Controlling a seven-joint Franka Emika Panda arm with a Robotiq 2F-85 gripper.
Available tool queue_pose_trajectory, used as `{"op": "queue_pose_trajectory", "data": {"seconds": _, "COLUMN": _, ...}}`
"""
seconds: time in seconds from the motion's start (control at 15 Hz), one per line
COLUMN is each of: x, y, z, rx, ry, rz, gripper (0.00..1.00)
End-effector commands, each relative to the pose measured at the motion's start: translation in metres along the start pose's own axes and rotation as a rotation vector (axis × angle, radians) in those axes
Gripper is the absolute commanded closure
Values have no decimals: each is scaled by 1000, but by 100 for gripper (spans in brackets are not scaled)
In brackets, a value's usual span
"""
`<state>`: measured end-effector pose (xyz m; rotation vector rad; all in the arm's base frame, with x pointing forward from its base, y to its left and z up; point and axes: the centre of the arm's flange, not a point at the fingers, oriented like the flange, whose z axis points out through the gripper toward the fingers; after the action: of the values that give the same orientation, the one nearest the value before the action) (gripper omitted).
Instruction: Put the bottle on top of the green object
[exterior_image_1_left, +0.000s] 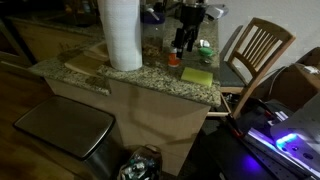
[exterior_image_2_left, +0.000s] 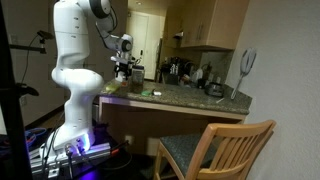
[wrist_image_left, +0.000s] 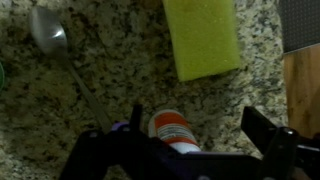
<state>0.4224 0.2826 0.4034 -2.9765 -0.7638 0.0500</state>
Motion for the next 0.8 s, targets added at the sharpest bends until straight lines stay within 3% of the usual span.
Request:
{"op": "queue_pose_trajectory", "data": {"seconds": 0.0, "x": 20, "y": 7, "z": 21, "rx": -24, "ry": 29, "rz": 35, "gripper": 0}}
{"op": "queue_pose_trajectory", "data": {"seconds": 0.07, "x": 7, "y": 5, "z": 12, "rx": -15, "ry": 9, "rz": 19, "gripper": 0}}
{"op": "queue_pose_trajectory", "data": {"seconds": 0.27, "x": 14, "y": 7, "z": 18, "rx": -15, "ry": 23, "rz": 20, "gripper": 0}}
{"op": "queue_pose_trajectory", "data": {"seconds": 0.6, "x": 18, "y": 4, "z": -13, "rx": -13, "ry": 104, "rz": 8, "gripper": 0}}
{"op": "queue_pose_trajectory", "data": {"seconds": 0.73, "x": 19, "y": 3, "z": -10, "rx": -14, "ry": 81, "rz": 22, "gripper": 0}}
